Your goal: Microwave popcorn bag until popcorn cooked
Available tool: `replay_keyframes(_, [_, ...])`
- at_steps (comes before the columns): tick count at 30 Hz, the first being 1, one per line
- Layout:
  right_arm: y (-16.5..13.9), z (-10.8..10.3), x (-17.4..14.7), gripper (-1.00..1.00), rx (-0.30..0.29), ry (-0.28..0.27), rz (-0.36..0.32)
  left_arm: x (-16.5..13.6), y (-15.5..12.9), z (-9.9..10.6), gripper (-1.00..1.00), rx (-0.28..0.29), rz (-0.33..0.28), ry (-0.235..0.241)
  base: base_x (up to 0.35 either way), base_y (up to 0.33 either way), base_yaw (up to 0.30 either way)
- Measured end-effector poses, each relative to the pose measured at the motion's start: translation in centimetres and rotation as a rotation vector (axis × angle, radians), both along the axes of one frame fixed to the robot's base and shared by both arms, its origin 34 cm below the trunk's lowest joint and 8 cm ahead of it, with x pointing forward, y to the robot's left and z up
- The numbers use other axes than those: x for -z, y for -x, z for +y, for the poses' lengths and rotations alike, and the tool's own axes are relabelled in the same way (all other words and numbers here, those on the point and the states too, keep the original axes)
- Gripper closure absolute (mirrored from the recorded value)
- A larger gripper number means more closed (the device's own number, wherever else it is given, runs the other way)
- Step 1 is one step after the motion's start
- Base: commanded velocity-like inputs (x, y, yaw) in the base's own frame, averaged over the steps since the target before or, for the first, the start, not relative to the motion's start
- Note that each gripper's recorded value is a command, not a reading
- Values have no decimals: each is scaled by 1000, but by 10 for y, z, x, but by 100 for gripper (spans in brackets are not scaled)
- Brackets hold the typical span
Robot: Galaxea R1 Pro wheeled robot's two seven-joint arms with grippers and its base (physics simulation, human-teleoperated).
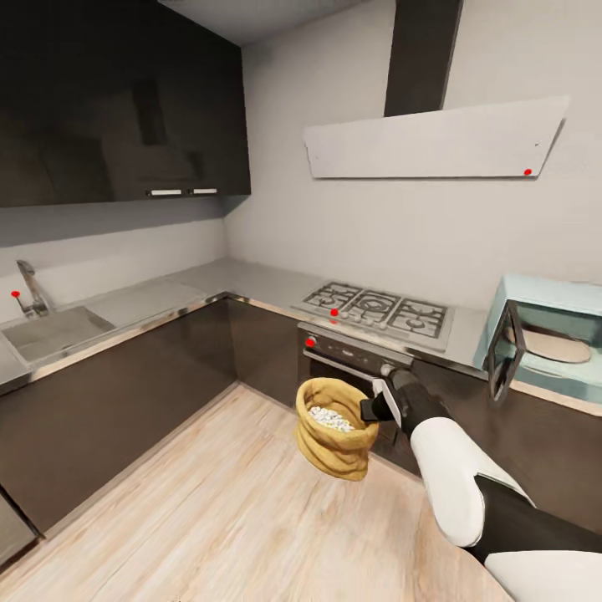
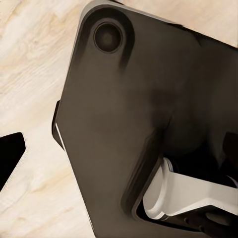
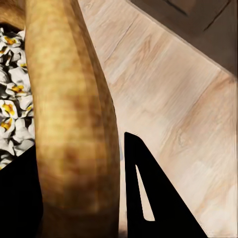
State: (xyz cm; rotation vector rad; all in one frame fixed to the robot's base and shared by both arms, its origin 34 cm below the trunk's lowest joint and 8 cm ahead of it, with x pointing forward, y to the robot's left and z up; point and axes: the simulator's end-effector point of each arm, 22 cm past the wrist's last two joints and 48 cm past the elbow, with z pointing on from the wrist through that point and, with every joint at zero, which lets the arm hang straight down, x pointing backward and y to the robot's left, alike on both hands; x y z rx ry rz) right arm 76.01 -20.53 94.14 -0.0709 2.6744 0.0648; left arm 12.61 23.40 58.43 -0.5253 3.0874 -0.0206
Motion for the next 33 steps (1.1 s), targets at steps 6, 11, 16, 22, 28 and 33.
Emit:
replay_keyframes(6, [0, -3, -2, 100, 3, 1, -3, 0, -1, 1, -100, 1, -3, -1, -242, 6, -277])
replay_keyframes(11, [0, -8, -4, 100, 8, 8, -6, 0, -2, 1, -100, 1, -6, -1, -12, 0, -277])
replay_keyframes(16, [0, -15, -5, 100, 17, 10, -9, 0, -3, 1, -100, 1, -8, -1, 0, 0, -277])
replay_keyframes(22, [-1, -15, -7, 100, 17, 10, -12, 0, -4, 1, -100, 2, -12, -1, 0, 0, -276])
replay_keyframes(28, [-1, -15, -8, 100, 17, 10, -13, 0, -4, 1, -100, 2, -12, -1, 0, 0, -51])
replay_keyframes(33, [-1, -26, -8, 100, 29, 20, -13, 0, -4, 1, -100, 3, -12, -1, 0, 0, -1])
